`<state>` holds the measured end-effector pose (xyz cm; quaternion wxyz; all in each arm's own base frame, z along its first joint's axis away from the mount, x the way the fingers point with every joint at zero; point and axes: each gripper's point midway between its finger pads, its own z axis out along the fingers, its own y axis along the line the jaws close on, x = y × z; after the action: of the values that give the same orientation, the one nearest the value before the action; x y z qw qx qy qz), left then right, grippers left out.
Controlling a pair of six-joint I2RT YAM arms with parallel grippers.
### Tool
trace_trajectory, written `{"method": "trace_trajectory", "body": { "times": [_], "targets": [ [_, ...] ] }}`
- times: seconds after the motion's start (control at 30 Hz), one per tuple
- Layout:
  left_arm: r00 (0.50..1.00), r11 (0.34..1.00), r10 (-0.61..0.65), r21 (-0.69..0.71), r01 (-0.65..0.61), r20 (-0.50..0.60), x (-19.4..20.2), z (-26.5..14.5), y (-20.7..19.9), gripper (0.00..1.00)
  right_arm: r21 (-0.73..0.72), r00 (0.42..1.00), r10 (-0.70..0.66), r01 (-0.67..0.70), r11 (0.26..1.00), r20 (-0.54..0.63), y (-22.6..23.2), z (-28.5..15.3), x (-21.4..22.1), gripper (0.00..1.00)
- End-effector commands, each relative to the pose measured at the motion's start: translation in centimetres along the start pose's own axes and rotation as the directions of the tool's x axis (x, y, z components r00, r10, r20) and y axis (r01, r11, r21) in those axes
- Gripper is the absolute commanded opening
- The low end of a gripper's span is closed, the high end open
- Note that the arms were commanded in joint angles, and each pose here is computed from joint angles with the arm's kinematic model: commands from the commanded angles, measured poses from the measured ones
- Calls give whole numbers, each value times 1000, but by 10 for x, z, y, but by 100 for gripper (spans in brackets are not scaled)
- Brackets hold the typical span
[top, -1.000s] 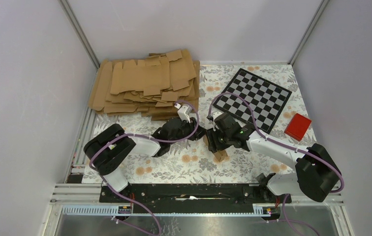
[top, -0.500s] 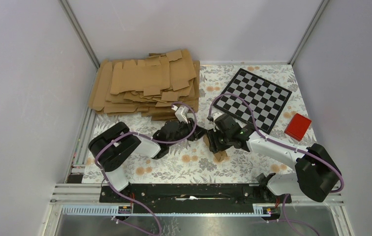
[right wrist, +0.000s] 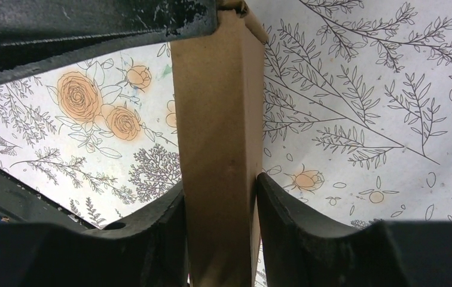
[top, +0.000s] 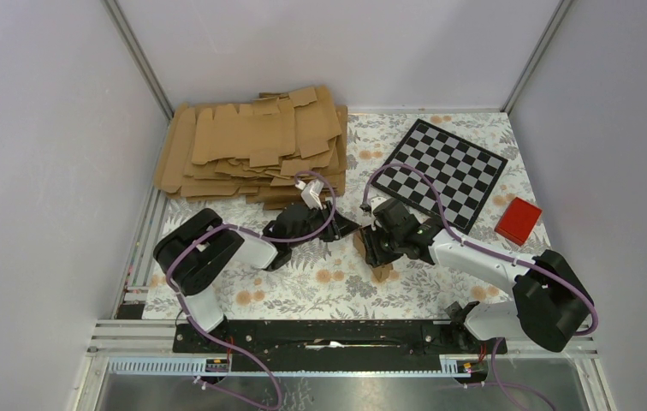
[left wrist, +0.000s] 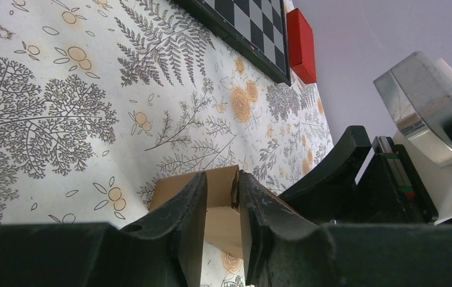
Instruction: Fold the paper box
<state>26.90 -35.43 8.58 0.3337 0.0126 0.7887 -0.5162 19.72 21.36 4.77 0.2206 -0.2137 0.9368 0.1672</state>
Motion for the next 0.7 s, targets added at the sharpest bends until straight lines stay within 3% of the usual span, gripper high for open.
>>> {"method": "trace_trajectory", "body": {
  "times": [0.0, 0.13, 0.23, 0.33, 0.67],
  "targets": [
    [985, 986, -43, -169, 14, -166, 45, -15, 47, 29, -5, 1000, 0, 0, 1000, 8, 0, -2, -1, 45],
    [983, 978, 45, -193, -80, -178, 24, -16, 35, 43, -28, 1000, -18, 18, 999, 2, 4, -5, -2, 38],
    [980, 977, 89, -177, -120, -176, 2, -22, 22, 61, -82, 999, -32, 30, 996, -15, 14, -3, -3, 29],
    [983, 978, 115, -156, -137, -141, -20, -34, 12, 75, -119, 999, -49, 46, 992, -22, 22, -2, -8, 27],
    [972, 959, 232, -157, -235, -39, -69, -60, 2, 80, -216, 987, -152, 158, 963, 43, 45, -7, -41, 25]
  ]
}}
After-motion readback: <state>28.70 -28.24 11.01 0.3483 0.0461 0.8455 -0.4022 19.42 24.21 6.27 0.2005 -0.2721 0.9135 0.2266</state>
